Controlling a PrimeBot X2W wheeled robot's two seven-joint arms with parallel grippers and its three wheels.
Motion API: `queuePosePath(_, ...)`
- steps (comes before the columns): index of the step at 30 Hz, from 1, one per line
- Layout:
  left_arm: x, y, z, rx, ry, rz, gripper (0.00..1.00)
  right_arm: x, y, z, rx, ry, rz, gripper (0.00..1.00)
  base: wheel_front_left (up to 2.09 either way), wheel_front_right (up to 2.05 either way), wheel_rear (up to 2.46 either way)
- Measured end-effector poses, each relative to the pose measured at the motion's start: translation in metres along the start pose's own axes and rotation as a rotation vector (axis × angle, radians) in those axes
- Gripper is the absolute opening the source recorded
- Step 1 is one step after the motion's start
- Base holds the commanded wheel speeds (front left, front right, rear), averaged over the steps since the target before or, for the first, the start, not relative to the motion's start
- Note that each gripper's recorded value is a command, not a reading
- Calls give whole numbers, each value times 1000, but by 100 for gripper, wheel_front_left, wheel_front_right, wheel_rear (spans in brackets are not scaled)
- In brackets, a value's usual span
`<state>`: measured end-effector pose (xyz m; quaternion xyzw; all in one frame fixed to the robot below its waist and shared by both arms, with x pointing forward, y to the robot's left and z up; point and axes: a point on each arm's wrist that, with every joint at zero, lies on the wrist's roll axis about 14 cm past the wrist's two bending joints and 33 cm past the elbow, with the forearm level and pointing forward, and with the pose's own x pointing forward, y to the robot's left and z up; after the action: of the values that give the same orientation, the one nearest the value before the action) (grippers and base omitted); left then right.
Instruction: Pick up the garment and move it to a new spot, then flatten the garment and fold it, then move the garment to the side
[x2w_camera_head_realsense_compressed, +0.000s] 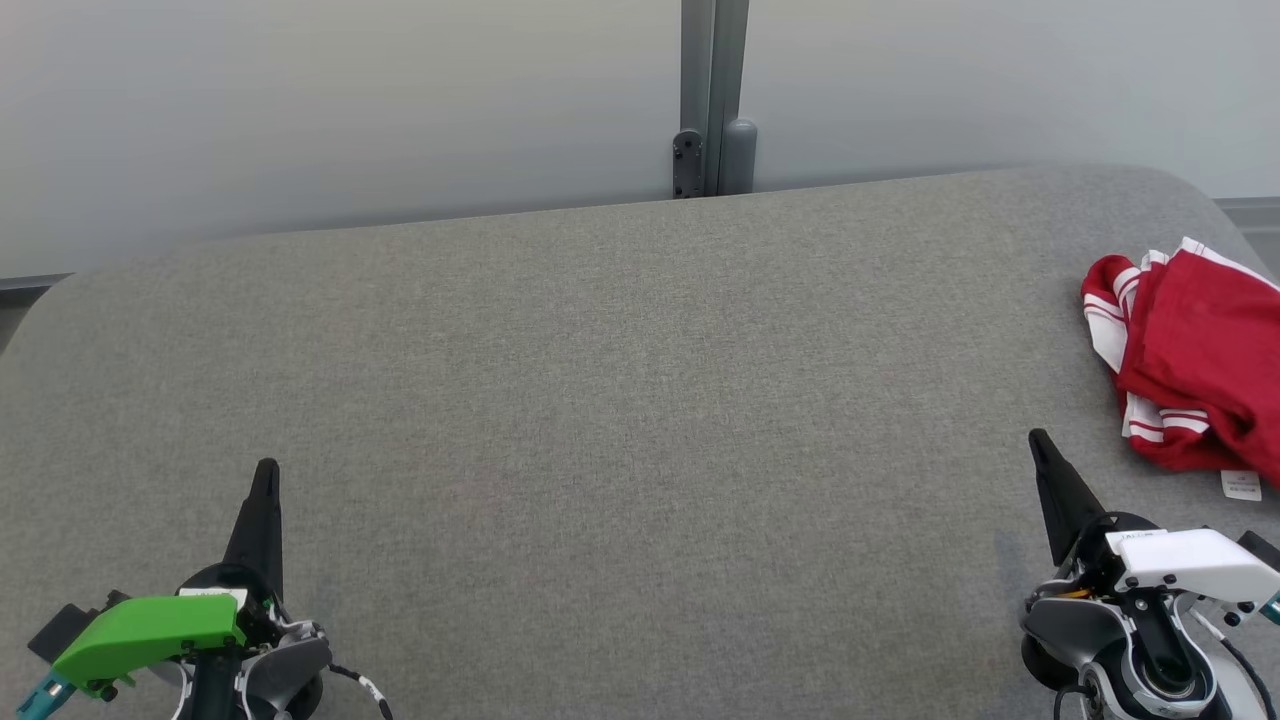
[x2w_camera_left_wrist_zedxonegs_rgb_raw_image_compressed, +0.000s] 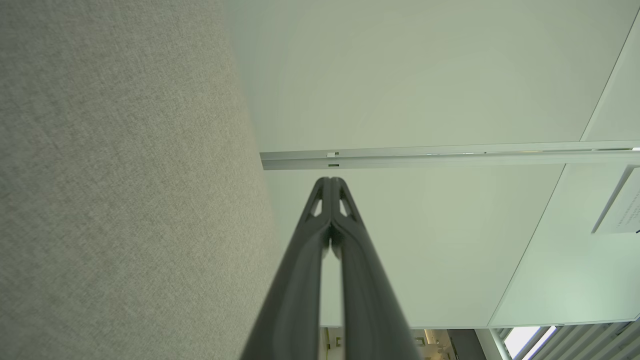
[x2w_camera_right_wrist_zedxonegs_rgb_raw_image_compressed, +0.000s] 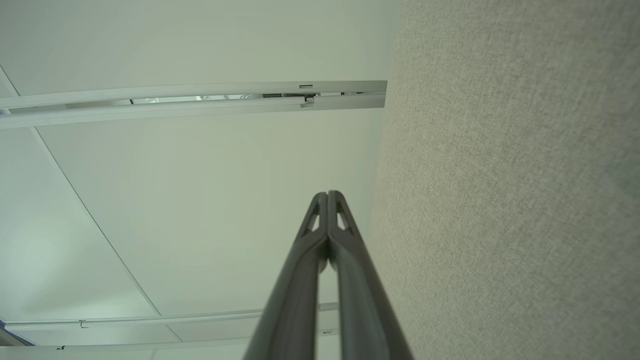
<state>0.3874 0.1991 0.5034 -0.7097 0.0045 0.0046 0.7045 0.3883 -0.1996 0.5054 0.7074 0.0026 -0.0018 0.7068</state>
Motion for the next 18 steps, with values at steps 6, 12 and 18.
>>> queuePosePath(6,0,0,0,0,0,0,0,0,0,0,0,0,0,0,0,0,0)
queuePosePath(12,0,0,0,0,0,0,0,0,0,0,0,0,0,0,0,0,0)
queuePosePath(18,0,0,0,0,0,0,0,0,0,0,0,0,0,0,0,0,0)
